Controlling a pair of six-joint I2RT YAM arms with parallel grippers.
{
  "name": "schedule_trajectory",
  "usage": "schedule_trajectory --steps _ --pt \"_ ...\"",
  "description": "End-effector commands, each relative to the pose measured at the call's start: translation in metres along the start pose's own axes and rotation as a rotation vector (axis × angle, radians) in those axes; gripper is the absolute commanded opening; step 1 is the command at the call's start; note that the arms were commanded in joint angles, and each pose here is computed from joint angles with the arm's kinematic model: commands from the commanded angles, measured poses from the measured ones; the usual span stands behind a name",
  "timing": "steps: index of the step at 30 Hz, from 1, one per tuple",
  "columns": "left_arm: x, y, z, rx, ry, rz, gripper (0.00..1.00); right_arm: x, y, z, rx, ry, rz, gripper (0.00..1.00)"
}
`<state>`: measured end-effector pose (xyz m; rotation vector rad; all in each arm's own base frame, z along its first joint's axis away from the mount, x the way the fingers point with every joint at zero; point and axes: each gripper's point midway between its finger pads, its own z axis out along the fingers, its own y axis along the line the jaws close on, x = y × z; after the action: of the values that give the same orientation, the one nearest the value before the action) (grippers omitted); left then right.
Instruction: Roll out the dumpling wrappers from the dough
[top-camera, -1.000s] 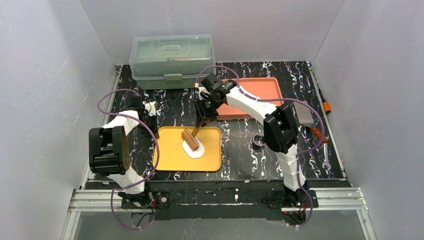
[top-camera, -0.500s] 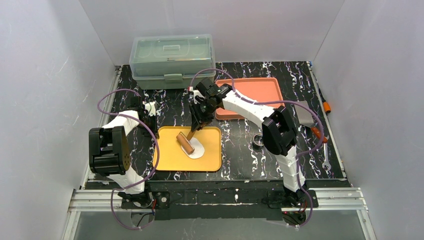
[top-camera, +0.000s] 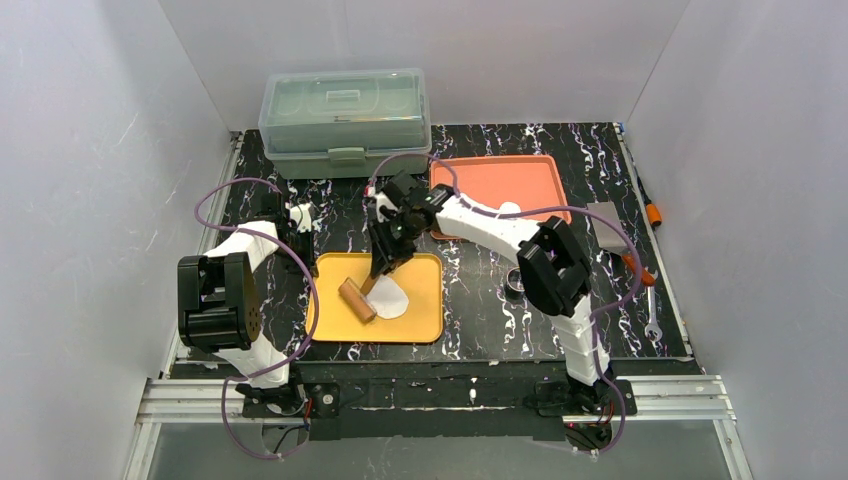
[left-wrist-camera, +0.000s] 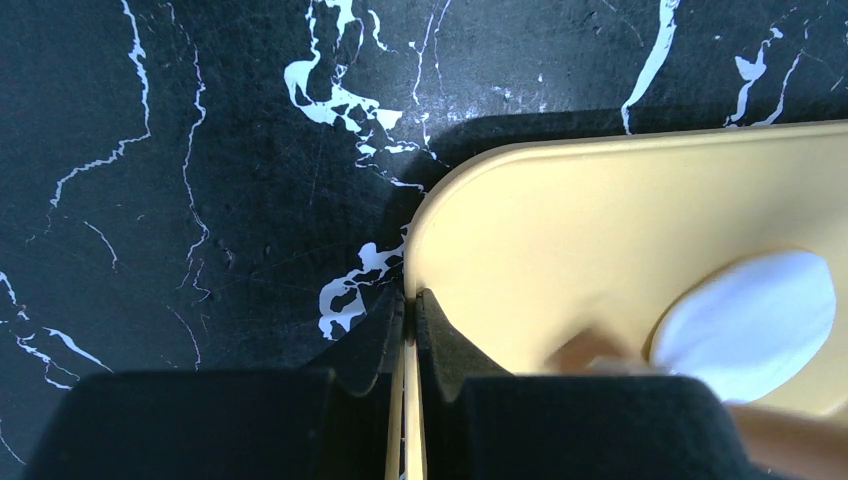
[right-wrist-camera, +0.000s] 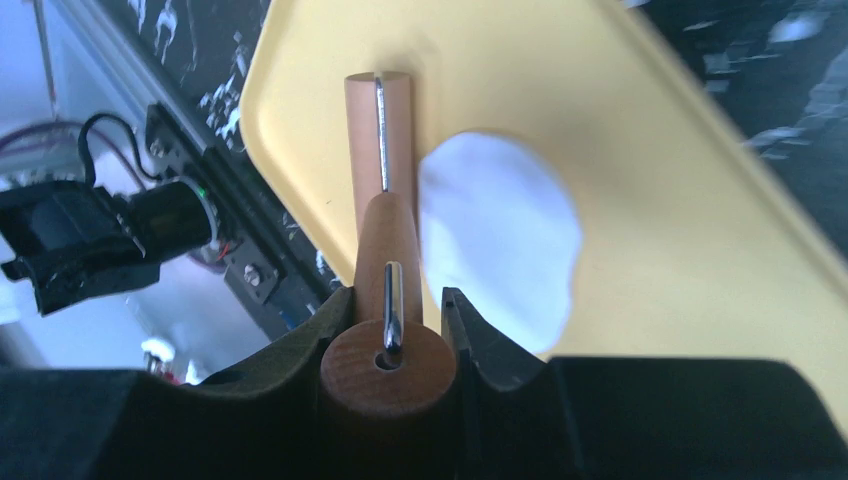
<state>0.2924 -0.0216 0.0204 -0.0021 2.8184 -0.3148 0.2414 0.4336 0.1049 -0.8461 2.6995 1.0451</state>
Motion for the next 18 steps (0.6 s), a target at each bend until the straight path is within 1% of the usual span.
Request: schedule_trajectory --steps 1,5,8,10,12,15,18 --pt "0.015 0.000 0.002 -0.003 0.036 0.012 0.00 0.082 -0.082 0.042 0.329 0.261 -0.001 0.01" --pt "0.015 0.000 0.002 -0.004 0.037 0.012 0.00 0.065 -0.077 0.028 0.330 0.231 -0.018 0.01" --pt "0.015 0.000 0.002 -0.004 0.035 0.012 0.00 0.053 -0.059 0.022 0.272 0.204 -0.037 0.01" --pt "0.015 0.000 0.002 -0.004 0.034 0.012 0.00 0.047 -0.031 0.023 0.177 0.189 -0.051 0.01" --pt "0.015 0.000 0.003 -0.004 0.036 0.011 0.00 0.039 0.009 0.021 0.040 0.170 -0.073 0.01" --pt "0.015 0.000 0.003 -0.005 0.039 0.011 0.00 0.015 0.063 0.004 -0.166 0.085 -0.075 0.01" --pt "0.015 0.000 0.002 -0.006 0.036 0.012 0.00 -0.009 0.085 -0.025 -0.228 -0.009 -0.087 0.01"
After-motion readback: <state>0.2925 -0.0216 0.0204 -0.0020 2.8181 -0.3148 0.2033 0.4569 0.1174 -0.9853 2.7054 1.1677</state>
